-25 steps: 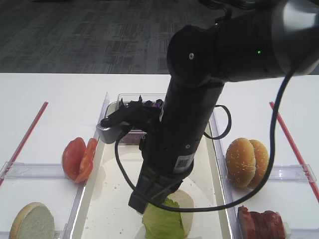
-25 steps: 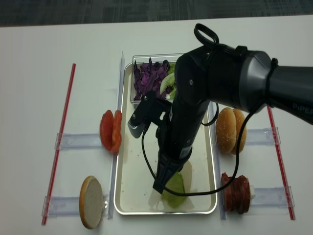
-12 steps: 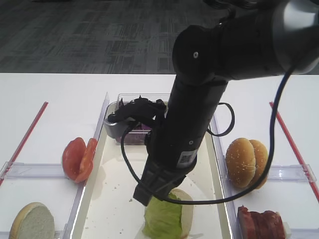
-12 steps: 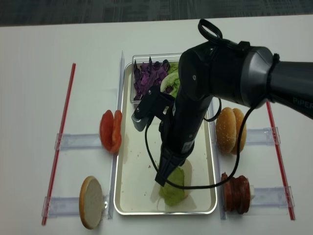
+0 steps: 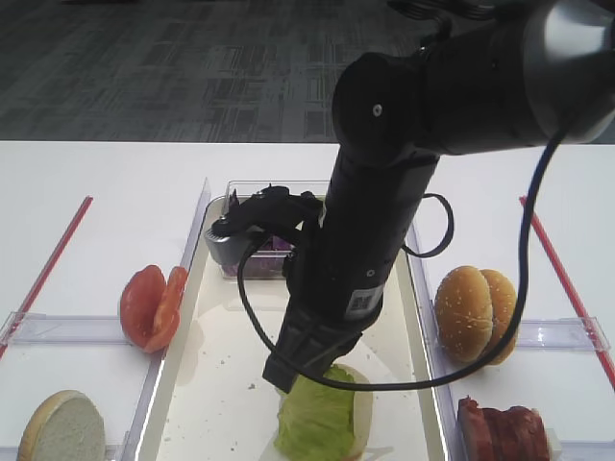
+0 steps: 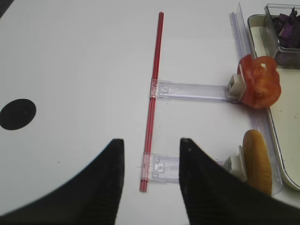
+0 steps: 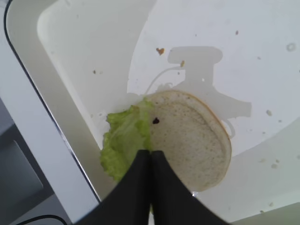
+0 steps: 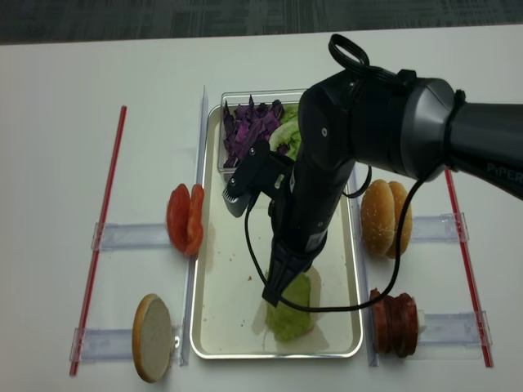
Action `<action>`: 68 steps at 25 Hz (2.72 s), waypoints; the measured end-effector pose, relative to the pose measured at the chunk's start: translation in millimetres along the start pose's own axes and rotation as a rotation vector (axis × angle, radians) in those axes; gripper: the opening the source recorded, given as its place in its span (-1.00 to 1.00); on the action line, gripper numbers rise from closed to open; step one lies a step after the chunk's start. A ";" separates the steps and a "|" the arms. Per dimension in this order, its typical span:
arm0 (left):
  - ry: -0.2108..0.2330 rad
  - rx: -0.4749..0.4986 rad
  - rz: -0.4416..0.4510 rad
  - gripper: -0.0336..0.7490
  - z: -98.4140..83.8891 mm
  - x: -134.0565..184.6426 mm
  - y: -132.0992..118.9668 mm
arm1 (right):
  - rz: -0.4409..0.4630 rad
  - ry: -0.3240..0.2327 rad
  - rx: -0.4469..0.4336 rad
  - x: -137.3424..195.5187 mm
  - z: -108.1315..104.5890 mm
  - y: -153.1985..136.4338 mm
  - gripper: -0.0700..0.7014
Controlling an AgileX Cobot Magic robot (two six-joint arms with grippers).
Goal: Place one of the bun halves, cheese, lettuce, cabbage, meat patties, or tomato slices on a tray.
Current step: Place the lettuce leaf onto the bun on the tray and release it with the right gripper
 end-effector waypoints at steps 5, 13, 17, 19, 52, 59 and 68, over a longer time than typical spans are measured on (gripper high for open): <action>0.000 0.000 0.000 -0.22 0.0 0.0 0.0 | 0.007 -0.019 0.006 1.7 -4.5 -1.5 -0.75; 0.000 0.000 0.000 -0.22 0.0 0.0 0.0 | 0.035 -0.041 0.008 4.6 -11.4 -10.4 -0.75; 0.000 0.000 0.000 -0.22 0.0 0.0 0.0 | 0.053 -0.053 0.007 6.1 -15.3 -18.0 -0.75; 0.000 0.000 0.000 -0.22 0.0 0.0 0.0 | 0.053 -0.072 0.026 7.7 -20.9 -17.6 -0.75; 0.000 0.000 0.000 -0.22 0.0 0.0 0.0 | 0.054 -0.142 0.048 11.5 -37.9 -27.4 -0.41; 0.000 0.000 0.000 -0.22 0.0 0.0 0.0 | 0.054 -0.142 0.048 11.5 -37.9 -27.4 0.07; 0.000 0.000 0.000 -0.22 0.0 0.0 0.0 | 0.050 -0.140 0.046 11.1 -37.5 -26.7 0.26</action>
Point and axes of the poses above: a point on each arm's last joint axis where the gripper is mounted, y pointing back along that axis away from the gripper, z along the wrist's bending axis when the last joint is at zero, x = y × z, the point moved 3 cm from there along -y, pointing out along that axis toward the gripper, and after that the axes turned 7 degrees about y, right-handed, at the moved point
